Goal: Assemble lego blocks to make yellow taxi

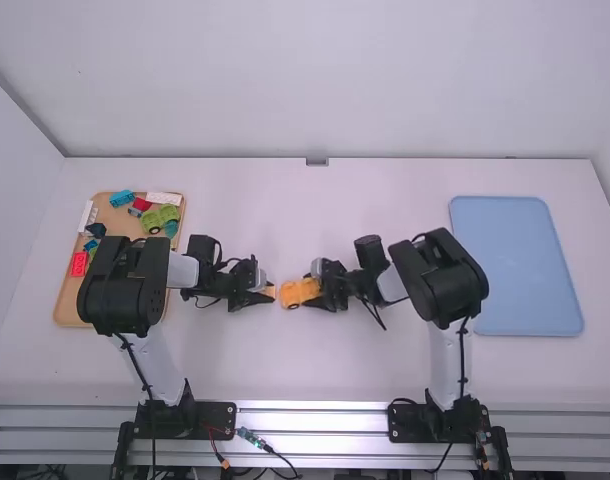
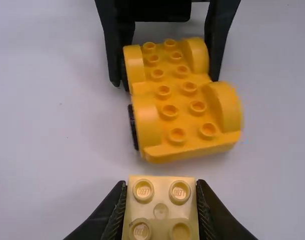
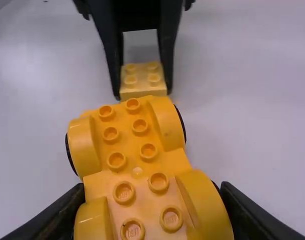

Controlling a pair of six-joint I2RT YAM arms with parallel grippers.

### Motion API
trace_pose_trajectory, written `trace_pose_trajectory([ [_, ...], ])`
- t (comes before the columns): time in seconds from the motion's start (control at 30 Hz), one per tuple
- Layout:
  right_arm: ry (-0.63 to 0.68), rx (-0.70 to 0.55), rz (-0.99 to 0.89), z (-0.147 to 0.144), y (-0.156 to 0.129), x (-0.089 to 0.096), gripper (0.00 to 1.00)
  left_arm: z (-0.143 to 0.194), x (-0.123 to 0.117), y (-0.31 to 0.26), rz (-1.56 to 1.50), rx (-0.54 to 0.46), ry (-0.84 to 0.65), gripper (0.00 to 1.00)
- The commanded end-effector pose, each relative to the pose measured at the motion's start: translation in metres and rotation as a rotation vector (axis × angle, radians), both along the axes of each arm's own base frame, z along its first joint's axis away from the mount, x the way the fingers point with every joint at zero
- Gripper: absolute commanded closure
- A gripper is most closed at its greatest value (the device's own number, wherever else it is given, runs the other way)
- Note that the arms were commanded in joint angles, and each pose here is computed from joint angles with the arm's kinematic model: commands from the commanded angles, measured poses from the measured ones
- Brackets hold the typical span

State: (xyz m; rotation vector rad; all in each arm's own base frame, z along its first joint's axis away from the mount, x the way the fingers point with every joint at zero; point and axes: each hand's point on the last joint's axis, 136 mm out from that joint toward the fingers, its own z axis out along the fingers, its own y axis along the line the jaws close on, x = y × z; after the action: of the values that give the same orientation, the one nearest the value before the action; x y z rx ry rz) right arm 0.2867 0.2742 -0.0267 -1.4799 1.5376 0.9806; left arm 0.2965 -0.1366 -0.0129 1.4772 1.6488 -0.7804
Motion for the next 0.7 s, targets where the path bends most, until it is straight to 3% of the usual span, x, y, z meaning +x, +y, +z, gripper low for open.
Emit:
trace_pose_trajectory([
  [0.0, 0.072, -0.094, -0.149, -0.021, -0.017, 0.003, 0.47, 0.000, -0.002, -0.001, 0.002, -0.017, 0.020, 0.98],
  [0.1, 0.053, -0.084, -0.163, -0.021, -0.021, -0.005, 0.44, 0.000, -0.002, -0.001, 0.002, -0.016, 0.020, 0.98],
  [0.27, 0.069, -0.113, -0.275, -0.026, -0.038, -0.001, 0.42, 0.000, -0.002, -0.001, 0.002, -0.017, 0.021, 0.98],
  [0.67, 0.042, -0.126, -0.321, -0.005, -0.060, -0.002, 0.35, 0.000, -0.002, -0.002, 0.004, -0.018, 0.023, 0.97],
])
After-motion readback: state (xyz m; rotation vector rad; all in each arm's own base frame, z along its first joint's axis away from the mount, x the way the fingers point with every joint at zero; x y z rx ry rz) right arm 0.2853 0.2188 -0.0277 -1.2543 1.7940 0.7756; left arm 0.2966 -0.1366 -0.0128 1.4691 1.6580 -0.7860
